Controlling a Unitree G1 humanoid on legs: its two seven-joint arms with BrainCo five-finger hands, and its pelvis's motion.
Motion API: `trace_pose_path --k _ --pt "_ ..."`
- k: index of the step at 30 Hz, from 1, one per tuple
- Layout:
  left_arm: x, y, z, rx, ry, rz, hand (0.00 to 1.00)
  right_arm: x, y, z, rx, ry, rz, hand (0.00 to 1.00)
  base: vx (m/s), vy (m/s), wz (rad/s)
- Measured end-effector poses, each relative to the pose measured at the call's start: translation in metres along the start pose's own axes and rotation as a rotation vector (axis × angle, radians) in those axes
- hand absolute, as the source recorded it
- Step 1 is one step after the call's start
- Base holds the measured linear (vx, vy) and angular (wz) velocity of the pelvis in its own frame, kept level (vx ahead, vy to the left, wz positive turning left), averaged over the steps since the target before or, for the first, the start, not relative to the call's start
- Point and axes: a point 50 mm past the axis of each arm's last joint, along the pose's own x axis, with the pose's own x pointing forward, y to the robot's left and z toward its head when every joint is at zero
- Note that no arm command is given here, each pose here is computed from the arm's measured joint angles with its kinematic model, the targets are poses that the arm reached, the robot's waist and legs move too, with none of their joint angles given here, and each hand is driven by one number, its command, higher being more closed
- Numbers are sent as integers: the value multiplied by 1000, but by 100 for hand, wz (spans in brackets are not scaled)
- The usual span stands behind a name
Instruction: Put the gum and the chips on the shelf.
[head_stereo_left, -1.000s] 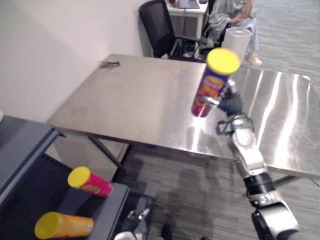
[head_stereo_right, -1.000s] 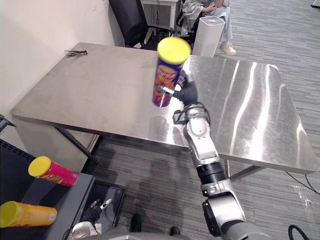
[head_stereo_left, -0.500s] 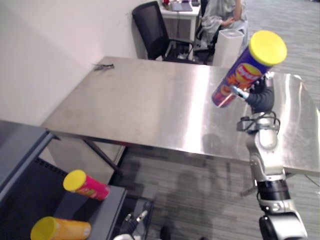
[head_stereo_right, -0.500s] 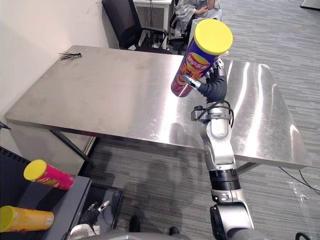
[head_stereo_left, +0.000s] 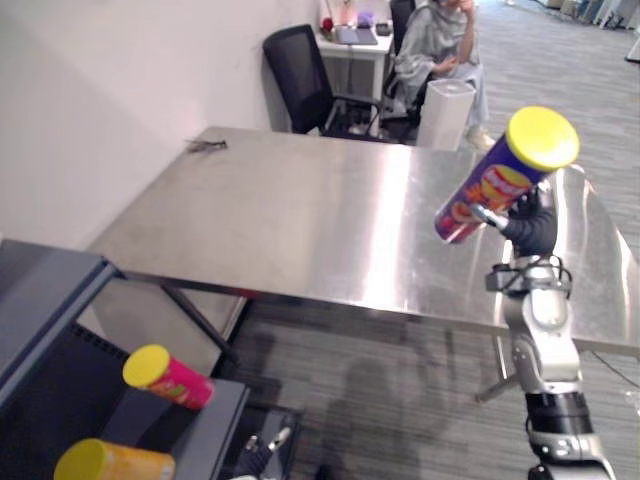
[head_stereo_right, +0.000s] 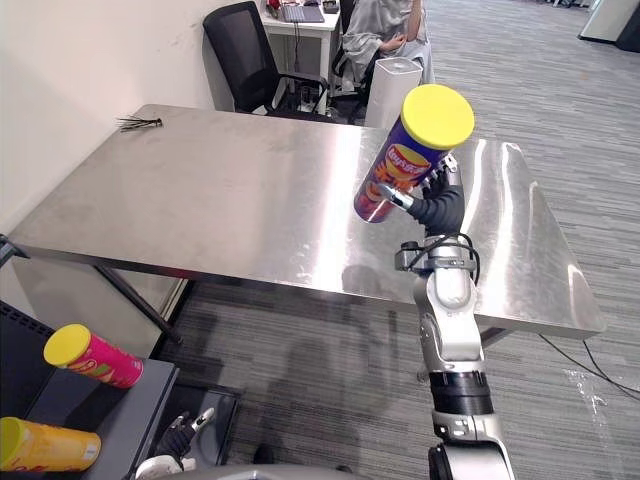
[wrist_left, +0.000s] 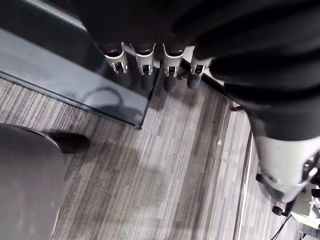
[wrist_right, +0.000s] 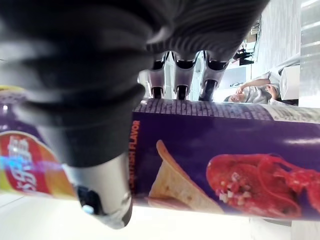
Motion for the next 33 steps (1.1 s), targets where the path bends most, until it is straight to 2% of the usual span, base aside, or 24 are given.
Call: trace_pose_path --k 4,11,15,20,27,33 --pt "-1 3 -2 -11 5 10 0 -9 -14 -2 7 21 -49 100 -21 -22 16" --pt "-1 8 -4 -36 16 29 0 -19 -16 -1 14 25 -43 100 -50 -41 26" --pt "1 19 0 -25 8 52 0 -20 -7 -4 70 28 -39 100 -123 -57 39" --pt "0 17 -5 -43 32 32 0 -14 9 -2 115 10 15 100 -226 -103 60" --pt "-5 28 -16 -120 60 87 0 1 8 7 114 -46 -15 100 -201 -97 138" --pt "-8 15 -25 -169 88 78 0 4 -3 12 96 -72 -76 100 -73 125 154"
